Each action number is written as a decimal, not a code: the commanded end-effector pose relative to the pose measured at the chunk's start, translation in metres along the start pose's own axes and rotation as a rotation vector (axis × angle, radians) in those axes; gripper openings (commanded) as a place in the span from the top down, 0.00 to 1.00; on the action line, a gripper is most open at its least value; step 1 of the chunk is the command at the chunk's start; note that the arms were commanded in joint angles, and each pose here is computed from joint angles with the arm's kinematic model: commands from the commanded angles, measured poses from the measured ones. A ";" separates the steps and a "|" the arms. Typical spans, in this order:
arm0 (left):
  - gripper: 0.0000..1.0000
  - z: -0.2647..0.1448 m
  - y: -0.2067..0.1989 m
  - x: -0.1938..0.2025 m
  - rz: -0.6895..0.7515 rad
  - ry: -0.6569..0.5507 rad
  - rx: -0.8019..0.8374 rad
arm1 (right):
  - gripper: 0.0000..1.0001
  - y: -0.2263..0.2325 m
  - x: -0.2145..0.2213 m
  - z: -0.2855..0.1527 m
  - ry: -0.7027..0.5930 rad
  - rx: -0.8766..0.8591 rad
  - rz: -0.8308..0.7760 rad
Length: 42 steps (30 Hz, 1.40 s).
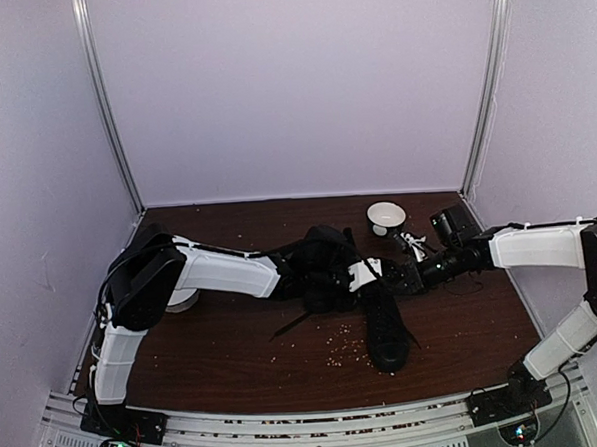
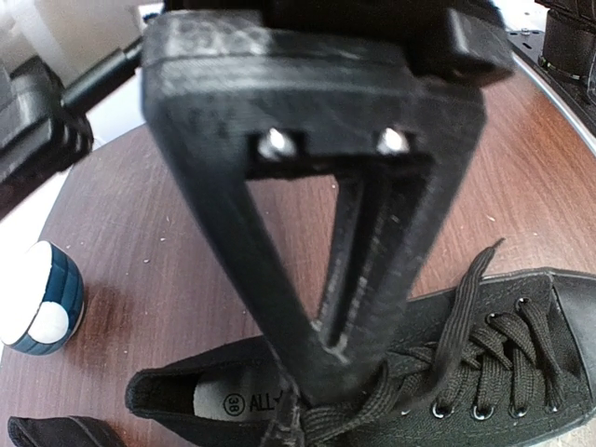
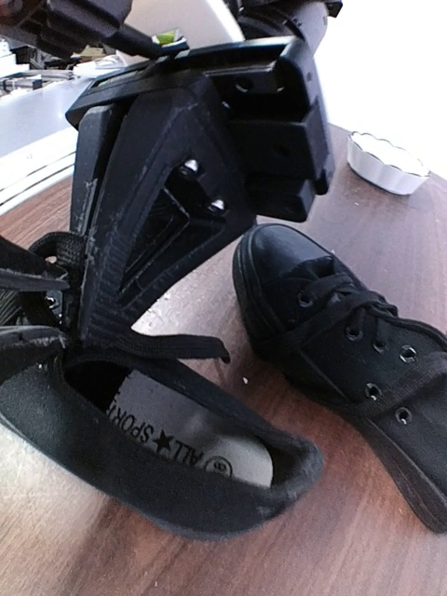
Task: Tie the shoes
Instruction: Adjust the loop with the shoelace on the shoe.
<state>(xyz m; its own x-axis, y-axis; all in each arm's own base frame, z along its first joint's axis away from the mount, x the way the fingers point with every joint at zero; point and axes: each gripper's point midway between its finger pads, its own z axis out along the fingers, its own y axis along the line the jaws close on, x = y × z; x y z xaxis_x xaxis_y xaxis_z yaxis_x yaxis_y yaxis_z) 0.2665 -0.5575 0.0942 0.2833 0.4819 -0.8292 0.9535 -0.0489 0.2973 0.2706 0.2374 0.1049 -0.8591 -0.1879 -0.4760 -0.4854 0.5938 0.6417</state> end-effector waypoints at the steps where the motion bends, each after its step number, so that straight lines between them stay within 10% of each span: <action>1: 1.00 0.000 0.013 -0.009 0.008 -0.050 -0.047 | 0.86 0.009 0.000 0.007 0.017 -0.038 -0.039; 30: 1.00 0.002 0.006 -0.026 0.000 -0.113 -0.055 | 0.80 0.015 -0.010 0.019 -0.051 -0.055 0.004; 42: 1.00 -0.010 0.013 -0.027 0.004 -0.117 -0.119 | 1.00 0.007 -0.005 0.005 -0.044 0.005 -0.032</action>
<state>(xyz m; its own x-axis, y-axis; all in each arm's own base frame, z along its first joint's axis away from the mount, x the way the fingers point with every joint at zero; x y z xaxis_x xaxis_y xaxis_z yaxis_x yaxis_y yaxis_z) 0.2708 -0.5526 0.0844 0.2193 0.4858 -0.8461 0.9658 0.0148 0.2589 0.2717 0.2542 0.1031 -0.8601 -0.1617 -0.4838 -0.4812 0.5716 0.6646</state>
